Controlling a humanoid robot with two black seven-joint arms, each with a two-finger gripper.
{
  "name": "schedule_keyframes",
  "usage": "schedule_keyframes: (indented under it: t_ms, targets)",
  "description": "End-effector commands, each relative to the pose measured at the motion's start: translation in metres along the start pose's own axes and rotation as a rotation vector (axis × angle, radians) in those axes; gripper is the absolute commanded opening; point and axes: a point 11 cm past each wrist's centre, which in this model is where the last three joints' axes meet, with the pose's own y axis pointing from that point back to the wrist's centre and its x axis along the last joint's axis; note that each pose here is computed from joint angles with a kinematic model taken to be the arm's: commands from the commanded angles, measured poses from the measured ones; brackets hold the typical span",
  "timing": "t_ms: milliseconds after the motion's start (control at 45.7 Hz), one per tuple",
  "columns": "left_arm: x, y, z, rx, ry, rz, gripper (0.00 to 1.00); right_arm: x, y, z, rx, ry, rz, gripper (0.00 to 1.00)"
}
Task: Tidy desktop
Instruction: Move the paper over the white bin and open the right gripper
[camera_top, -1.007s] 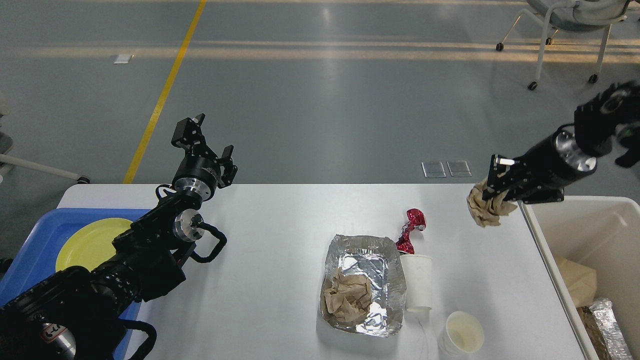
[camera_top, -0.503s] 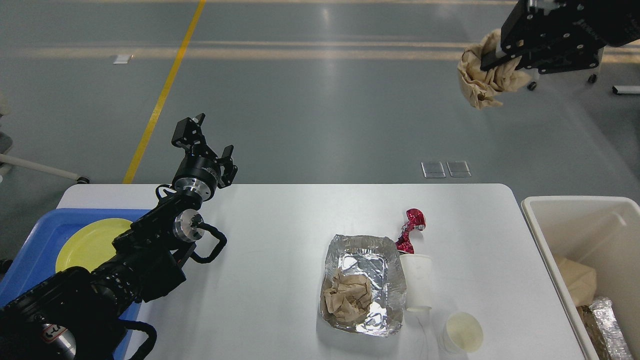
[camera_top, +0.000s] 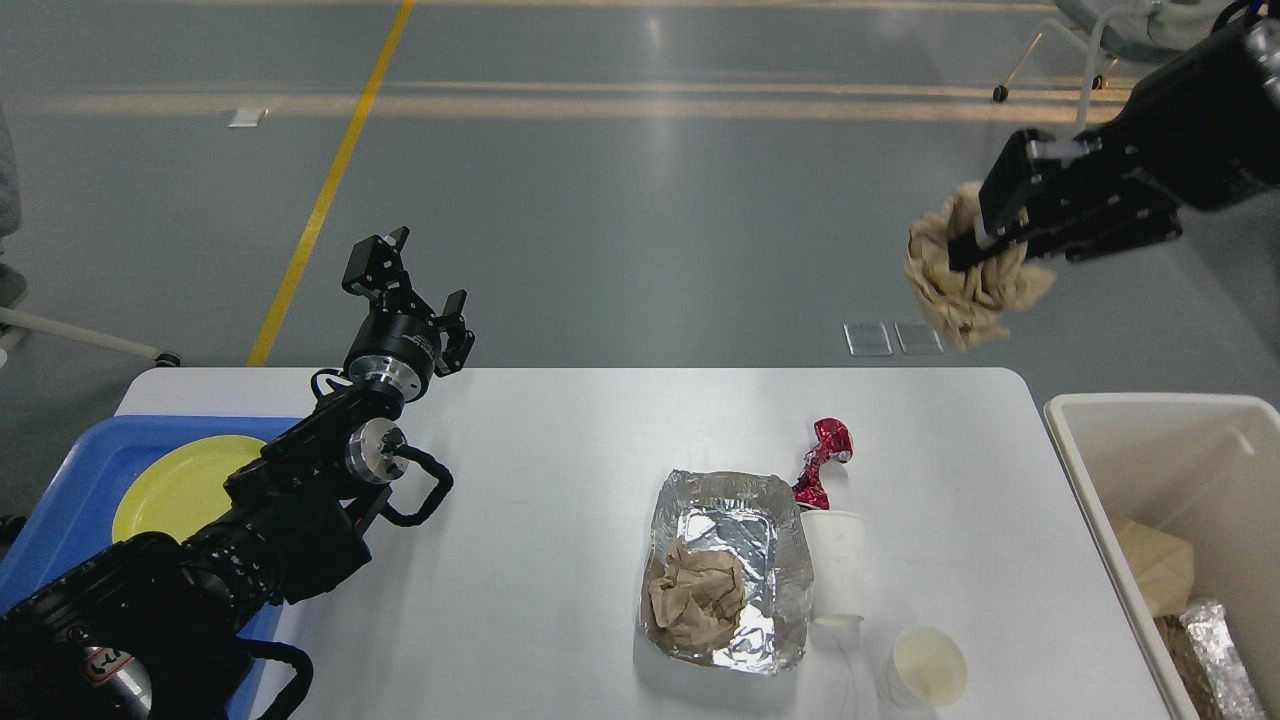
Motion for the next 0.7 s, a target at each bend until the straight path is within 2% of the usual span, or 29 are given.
schedule_keyframes:
  t_ms: [0, 153, 285, 503, 613, 657, 678]
  targets:
    - [0.000, 0.000, 0.000, 0.000, 0.000, 0.000, 1.00, -0.004, -0.043, 0.066, -0.140, -0.102, -0.047, 0.00]
    - [0.000, 0.000, 0.000, 0.000, 0.000, 0.000, 1.00, 0.017, -0.076, 0.147, -0.340, -0.230, 0.088, 0.00]
    - [0.000, 0.000, 0.000, 0.000, 0.000, 0.000, 1.00, 0.016, -0.102, 0.201, -0.476, -0.303, 0.161, 0.00]
    - [0.000, 0.000, 0.000, 0.000, 0.000, 0.000, 1.00, -0.019, -0.148, 0.263, -0.673, -0.288, 0.190, 0.00]
    - [0.000, 0.000, 0.000, 0.000, 0.000, 0.000, 1.00, -0.037, -0.147, 0.298, -0.815, -0.236, 0.229, 0.01]
    - [0.000, 0.000, 0.000, 0.000, -0.001, 0.001, 1.00, -0.037, -0.148, 0.310, -0.901, -0.162, 0.262, 0.50]
    - [0.000, 0.000, 0.000, 0.000, 0.000, 0.000, 1.00, -0.038, -0.150, 0.314, -0.929, -0.135, 0.272, 0.89]
